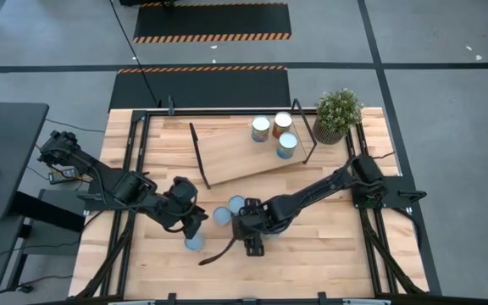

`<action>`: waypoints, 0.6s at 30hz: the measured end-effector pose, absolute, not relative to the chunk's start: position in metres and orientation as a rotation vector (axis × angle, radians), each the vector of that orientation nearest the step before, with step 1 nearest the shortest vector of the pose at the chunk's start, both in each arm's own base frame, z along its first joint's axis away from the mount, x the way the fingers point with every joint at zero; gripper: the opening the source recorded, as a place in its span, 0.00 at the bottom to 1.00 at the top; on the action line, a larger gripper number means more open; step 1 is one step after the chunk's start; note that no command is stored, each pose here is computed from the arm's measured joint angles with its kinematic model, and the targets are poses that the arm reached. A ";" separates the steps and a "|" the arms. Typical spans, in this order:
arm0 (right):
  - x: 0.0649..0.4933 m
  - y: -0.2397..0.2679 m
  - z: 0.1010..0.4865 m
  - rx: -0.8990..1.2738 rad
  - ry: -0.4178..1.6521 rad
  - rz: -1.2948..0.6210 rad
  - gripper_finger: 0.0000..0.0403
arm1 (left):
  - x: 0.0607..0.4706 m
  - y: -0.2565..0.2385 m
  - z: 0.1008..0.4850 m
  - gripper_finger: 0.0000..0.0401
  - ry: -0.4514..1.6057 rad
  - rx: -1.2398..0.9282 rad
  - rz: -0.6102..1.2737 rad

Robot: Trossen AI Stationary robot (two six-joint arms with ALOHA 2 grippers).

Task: Pick and place cans onto a shelf
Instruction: Put the small canned tomatoes on the shelf

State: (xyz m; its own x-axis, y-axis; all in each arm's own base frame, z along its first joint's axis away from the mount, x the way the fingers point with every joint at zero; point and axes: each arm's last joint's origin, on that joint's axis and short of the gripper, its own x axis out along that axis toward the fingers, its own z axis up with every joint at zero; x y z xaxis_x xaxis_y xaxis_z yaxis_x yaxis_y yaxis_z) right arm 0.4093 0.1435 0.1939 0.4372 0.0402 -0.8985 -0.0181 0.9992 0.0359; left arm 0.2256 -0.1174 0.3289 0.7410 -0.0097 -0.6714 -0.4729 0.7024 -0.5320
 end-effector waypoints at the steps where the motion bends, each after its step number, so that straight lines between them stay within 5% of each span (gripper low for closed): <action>1: 0.406 0.142 0.203 -0.002 1.107 0.055 0.74 | 0.226 -0.117 0.329 0.29 0.694 -0.743 0.288; 12: 0.368 0.089 0.308 -0.212 0.913 0.085 0.75 | 0.227 -0.114 0.330 0.29 0.635 -0.656 0.328; 18: 0.369 0.045 0.309 -0.234 0.906 0.048 0.75 | 0.227 -0.114 0.330 0.29 0.631 -0.664 0.329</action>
State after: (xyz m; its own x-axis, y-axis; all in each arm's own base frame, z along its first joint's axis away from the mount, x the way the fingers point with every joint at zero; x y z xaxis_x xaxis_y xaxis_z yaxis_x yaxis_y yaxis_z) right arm 0.3688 0.0450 0.3087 0.6173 -0.0575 -0.7846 -0.1399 0.9734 -0.1813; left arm 0.2269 -0.1143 0.3302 0.7661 0.0857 -0.6370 -0.4727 0.7467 -0.4680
